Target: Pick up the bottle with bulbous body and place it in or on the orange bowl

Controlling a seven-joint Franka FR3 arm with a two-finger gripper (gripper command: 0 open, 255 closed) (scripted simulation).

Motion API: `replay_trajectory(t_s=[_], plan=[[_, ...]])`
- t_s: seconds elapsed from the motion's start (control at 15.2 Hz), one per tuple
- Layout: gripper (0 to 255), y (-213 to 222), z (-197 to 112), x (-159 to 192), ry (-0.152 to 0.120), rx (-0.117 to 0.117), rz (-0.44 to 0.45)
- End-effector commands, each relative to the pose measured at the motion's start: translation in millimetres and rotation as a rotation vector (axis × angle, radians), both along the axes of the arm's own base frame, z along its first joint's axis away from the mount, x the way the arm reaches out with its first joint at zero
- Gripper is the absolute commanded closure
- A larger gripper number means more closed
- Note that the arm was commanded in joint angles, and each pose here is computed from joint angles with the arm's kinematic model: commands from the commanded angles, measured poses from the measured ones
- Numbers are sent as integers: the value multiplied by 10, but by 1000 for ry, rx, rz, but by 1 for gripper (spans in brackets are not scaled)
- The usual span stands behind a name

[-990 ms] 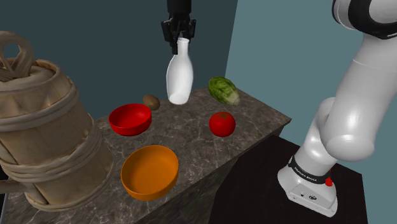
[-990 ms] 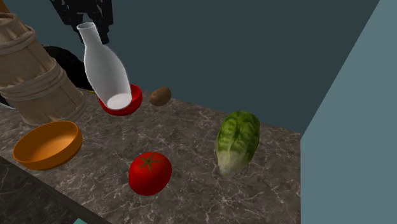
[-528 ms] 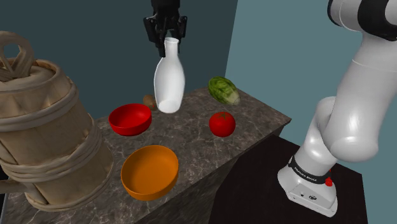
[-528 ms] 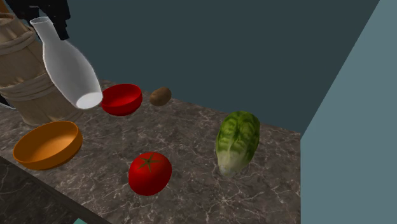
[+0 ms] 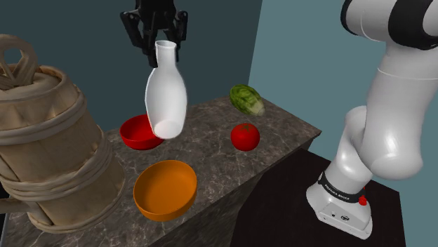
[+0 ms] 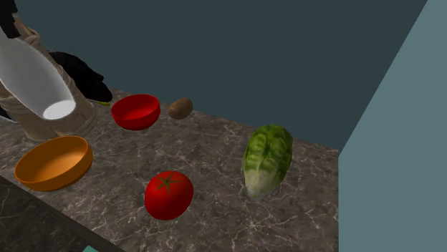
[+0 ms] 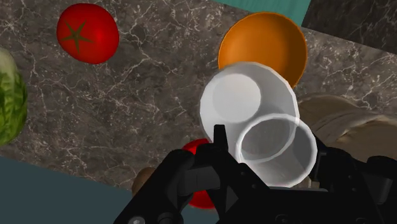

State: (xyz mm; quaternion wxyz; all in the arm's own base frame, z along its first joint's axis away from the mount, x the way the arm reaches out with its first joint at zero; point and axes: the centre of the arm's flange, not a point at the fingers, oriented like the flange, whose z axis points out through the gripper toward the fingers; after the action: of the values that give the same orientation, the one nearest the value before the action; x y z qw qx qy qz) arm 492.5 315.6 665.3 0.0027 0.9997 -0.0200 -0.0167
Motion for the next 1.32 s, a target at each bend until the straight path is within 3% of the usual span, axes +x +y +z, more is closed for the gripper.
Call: replay_trajectory(t_s=[0.0,0.26,1.25], plan=[[255,237,46,-98,-1,0,-2],[255,748,150,-262,-1,0,-2],[255,748,-642,-262,-1,0,-2]])
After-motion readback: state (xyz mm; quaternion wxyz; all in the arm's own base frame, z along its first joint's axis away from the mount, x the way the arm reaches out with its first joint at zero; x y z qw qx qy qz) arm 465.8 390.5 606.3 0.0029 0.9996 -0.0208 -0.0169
